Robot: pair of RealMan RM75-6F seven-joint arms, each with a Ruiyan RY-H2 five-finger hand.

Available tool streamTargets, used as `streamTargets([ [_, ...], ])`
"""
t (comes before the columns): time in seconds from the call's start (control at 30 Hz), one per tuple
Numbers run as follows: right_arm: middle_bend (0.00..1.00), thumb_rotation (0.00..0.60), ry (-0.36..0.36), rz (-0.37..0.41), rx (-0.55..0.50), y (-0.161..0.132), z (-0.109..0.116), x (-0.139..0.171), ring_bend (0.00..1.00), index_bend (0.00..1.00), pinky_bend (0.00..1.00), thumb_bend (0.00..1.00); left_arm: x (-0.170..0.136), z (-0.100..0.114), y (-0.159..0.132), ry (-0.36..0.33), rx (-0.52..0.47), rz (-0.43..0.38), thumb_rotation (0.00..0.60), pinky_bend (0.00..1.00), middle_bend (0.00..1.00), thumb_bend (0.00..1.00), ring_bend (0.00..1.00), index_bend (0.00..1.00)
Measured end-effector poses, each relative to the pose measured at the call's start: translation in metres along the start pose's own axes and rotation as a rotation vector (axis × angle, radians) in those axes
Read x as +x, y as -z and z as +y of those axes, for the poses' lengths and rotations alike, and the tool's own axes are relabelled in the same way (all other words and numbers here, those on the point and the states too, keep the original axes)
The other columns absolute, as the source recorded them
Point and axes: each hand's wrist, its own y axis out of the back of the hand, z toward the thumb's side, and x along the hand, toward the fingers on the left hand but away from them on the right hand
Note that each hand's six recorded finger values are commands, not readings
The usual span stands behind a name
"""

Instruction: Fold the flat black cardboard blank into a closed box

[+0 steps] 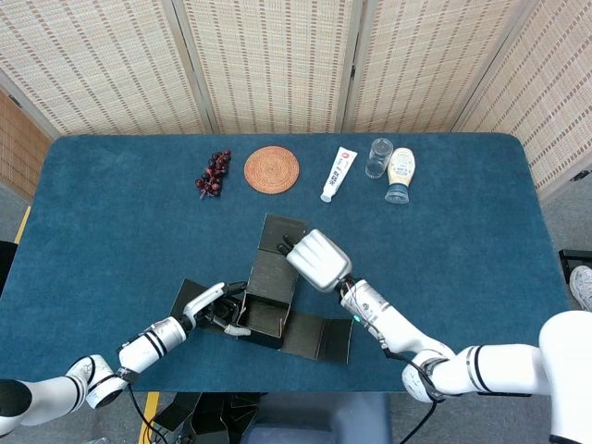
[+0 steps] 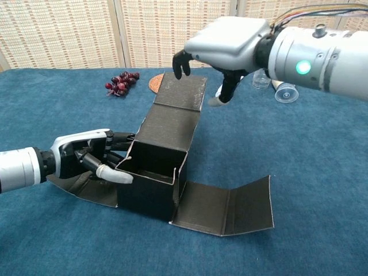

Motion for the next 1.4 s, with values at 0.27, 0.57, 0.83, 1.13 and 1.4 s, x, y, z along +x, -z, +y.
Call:
streamTargets([
  [0.27, 0.28, 0.6, 0.005, -0.069, -0.12, 0.029, -0.008, 0.03, 0.73, 0.24, 0.97, 0.21, -0.008, 0.013, -0.002, -0.024, -0.066, 0.002, 0.6, 0.92, 0.29, 0.14, 0.64, 0.28],
  [0.57, 0.16, 0.6, 0.048, -0.111, -0.267, 0.045, -0.015, 0.056, 0.3, 0.1, 0.62, 0.16, -0.018, 0.038, -0.01, -0.066, -0.186, 0.0, 0.6, 0.92, 0.29, 0.14, 0.63, 0.27],
  [0.83, 0.02, 0.6, 0.094, -0.139, -0.414, 0.054, -0.022, 0.077, 0.13, 0.0, 0.34, 0.04, -0.029, 0.064, -0.024, -0.097, -0.287, -0.014, 0.6, 0.92, 0.29, 0.14, 0.61, 0.27],
  [1.13, 0.0, 0.6, 0.13, -0.134, -0.457, 0.045, -0.043, 0.078, 0.0, 0.0, 0.16, 0.0, -0.032, 0.078, -0.042, -0.118, -0.362, -0.03, 0.6, 0.93, 0.29, 0.14, 0.64, 0.26],
  [1.4, 0.03, 0.6, 0.237, -0.179, -0.361, 0.036, -0.047, 0.07, 0.44, 0.0, 0.55, 0.0, -0.031, 0.082, -0.053, -0.135, -0.365, -0.036, 0.6, 0.93, 0.29, 0.14, 0.66, 0.26],
])
